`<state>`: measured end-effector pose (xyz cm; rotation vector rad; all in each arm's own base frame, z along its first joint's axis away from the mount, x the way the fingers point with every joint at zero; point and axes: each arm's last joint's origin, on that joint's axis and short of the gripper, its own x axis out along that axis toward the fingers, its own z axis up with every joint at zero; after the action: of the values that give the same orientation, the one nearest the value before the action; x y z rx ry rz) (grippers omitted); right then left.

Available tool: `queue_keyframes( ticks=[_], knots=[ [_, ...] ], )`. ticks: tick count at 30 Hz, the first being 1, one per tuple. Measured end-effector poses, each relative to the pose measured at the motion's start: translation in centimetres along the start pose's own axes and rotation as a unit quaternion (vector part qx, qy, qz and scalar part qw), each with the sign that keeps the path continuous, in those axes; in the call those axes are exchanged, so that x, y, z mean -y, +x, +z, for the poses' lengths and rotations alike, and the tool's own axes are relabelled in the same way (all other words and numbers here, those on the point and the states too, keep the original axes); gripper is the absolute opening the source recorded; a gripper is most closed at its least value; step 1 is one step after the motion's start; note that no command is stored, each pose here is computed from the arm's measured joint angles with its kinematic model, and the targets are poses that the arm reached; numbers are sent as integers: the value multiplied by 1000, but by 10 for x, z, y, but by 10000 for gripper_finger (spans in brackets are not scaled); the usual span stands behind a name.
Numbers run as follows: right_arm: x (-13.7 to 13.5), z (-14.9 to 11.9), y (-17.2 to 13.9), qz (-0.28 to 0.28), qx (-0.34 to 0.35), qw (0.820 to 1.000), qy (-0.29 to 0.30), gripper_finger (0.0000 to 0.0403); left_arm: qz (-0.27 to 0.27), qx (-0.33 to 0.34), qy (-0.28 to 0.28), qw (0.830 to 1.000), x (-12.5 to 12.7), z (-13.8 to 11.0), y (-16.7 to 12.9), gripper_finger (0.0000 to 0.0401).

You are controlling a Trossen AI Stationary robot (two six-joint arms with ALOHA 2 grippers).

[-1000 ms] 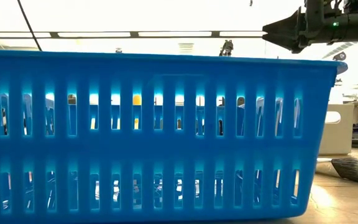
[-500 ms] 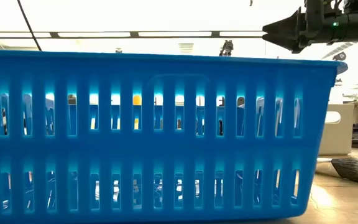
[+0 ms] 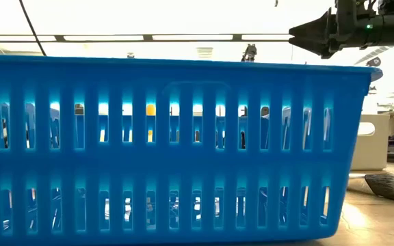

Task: Pick & Place Paint Supplies
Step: Put the green paint bottle into the white bin

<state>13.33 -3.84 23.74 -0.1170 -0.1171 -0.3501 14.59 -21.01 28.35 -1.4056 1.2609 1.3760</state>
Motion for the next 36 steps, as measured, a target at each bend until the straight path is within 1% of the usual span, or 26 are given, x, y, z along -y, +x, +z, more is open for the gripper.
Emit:
queue_keyframes(
  ticks=[12, 22, 26, 29, 36],
  knots=[
    [0, 0, 0, 0, 0, 1000, -1, 278, -2, -2, 2, 1000, 0, 0, -2, 119],
    [0, 0, 0, 0, 0, 1000, 0, 278, -22, -18, 2, 1000, -3, 8, -14, 119],
    [0, 0, 0, 0, 0, 1000, -1, 278, -39, -25, -1, 999, -4, 17, -23, 119],
    [0, 0, 0, 0, 0, 1000, -1, 278, -63, -19, 2, 998, -4, 25, -30, 119],
    [0, 0, 0, 0, 0, 1000, 0, 278, -139, 34, 50, 989, -1, 48, -45, 119]
  ],
)
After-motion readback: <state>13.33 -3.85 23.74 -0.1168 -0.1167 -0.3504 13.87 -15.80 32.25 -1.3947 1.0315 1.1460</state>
